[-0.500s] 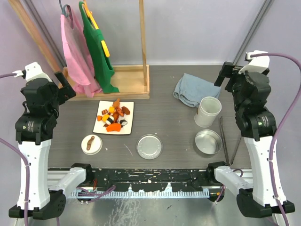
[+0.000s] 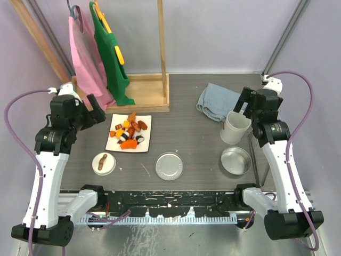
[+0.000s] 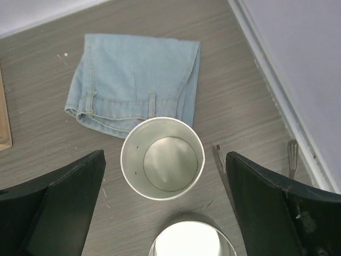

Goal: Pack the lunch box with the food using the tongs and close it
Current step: Move the packing box to the center of the board.

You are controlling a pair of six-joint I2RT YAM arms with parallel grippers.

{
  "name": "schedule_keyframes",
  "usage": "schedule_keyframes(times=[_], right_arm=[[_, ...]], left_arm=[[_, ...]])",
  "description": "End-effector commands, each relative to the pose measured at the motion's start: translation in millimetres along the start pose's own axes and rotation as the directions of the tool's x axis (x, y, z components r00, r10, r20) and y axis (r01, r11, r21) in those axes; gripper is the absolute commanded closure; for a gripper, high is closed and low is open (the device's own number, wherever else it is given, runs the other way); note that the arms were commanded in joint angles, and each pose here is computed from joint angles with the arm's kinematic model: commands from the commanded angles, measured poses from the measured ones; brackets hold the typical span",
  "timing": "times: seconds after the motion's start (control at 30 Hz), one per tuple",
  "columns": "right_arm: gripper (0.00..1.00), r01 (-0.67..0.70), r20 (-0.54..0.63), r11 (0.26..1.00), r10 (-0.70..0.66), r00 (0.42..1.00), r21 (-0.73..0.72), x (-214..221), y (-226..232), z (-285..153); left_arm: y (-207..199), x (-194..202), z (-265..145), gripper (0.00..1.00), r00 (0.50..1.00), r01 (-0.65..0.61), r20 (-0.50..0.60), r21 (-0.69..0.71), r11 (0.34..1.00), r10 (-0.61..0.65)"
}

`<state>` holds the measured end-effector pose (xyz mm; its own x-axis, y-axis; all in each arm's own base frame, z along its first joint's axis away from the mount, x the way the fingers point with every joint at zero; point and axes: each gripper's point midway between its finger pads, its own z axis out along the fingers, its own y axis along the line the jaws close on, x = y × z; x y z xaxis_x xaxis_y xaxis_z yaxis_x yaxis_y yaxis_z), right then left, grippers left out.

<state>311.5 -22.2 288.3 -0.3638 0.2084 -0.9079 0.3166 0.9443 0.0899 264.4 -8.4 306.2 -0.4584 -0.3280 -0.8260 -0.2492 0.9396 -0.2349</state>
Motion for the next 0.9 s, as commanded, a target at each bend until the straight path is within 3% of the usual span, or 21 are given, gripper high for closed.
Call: schedule_keyframes(times=[0.0, 0.27, 0.53, 0.7, 0.87], right_arm=[[0.0, -0.129, -0.046, 0.992, 0.129, 0.991, -0.005, 6.6, -4.5, 19.2], [0.0, -0.253, -0.223, 0.968, 0.246, 0.943, 0.0, 44.2, -11.9, 54.6], [0.0, -0.309, -0.331, 0.951, 0.299, 0.895, 0.025, 82.7, -12.5, 77.8], [0.0, -0.342, -0.449, 0.935, 0.269, 0.852, -0.088, 105.8, 12.1, 87.6], [0.0, -0.409, -0.573, 0.874, 0.199, 0.795, -0.264, 123.4, 54.3, 84.6]], left_arm=[[-55.3, 15.9, 0.5, 0.02, 0.995, 0.074, -0.087, 0.283, 0.956, -0.051], [-101.6, 59.4, -6.3, 0.02, 0.968, 0.151, -0.252, 0.518, 0.842, -0.018], [-114.5, 78.3, -17.2, 0.02, 0.953, 0.173, -0.302, 0.604, 0.778, 0.022], [-116.5, 80.2, -22.2, 0.02, 0.954, 0.167, -0.297, 0.627, 0.761, 0.035], [-118.8, 78.2, -24.5, 0.02, 0.957, 0.164, -0.287, 0.641, 0.75, 0.035]])
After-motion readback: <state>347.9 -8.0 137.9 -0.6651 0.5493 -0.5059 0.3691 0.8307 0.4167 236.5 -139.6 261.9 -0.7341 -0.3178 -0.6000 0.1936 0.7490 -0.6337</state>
